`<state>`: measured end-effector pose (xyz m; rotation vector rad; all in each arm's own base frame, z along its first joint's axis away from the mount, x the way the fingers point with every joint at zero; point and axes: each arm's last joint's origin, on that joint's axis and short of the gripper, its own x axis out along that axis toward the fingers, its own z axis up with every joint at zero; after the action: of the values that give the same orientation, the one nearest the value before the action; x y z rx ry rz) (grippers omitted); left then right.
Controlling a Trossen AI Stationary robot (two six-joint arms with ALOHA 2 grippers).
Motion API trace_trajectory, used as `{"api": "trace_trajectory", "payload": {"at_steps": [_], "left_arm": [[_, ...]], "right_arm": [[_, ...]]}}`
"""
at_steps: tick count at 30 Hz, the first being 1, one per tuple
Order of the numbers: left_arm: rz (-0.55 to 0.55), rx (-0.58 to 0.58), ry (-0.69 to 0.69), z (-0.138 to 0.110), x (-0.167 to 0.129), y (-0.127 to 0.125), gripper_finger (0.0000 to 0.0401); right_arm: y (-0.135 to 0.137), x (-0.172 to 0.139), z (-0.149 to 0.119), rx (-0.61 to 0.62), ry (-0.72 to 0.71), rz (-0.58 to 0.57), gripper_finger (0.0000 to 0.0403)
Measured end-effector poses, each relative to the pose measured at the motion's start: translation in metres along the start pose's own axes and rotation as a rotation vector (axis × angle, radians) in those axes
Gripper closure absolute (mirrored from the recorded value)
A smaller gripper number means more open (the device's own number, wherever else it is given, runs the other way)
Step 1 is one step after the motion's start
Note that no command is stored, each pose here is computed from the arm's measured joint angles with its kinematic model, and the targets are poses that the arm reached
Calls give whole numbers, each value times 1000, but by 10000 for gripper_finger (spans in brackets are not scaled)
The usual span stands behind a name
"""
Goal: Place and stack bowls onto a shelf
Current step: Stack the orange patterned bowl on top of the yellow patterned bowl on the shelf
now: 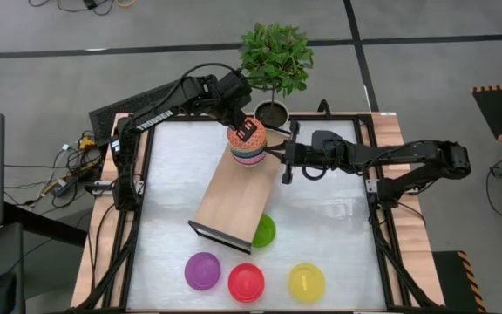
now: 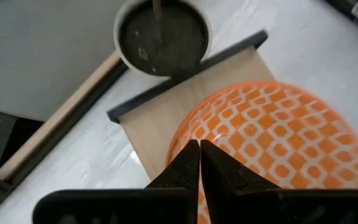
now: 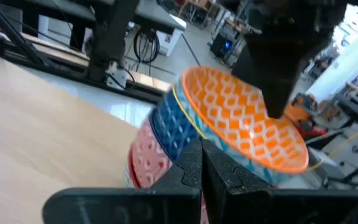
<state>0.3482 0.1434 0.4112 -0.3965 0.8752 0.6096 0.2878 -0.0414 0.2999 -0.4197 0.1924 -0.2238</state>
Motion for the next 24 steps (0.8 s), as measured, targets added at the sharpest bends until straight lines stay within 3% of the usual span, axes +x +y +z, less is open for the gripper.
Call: {"api": "trace_trajectory", "payload": {"at_steps": [4, 7, 16, 24], "left_arm": [[76, -13, -109, 7, -26, 3, 401], [121, -6, -113, 6, -31, 5, 401], [141, 8, 41, -9, 0, 5, 401], [122, -3, 51, -11, 5, 2, 401]], "right_arm": [[1, -1, 3, -1, -18, -1, 383], [1, 0, 2, -1, -14, -5, 383], [0, 1, 3, 0, -34, -18, 383], [-3, 3, 2, 3, -39, -29, 383]]}}
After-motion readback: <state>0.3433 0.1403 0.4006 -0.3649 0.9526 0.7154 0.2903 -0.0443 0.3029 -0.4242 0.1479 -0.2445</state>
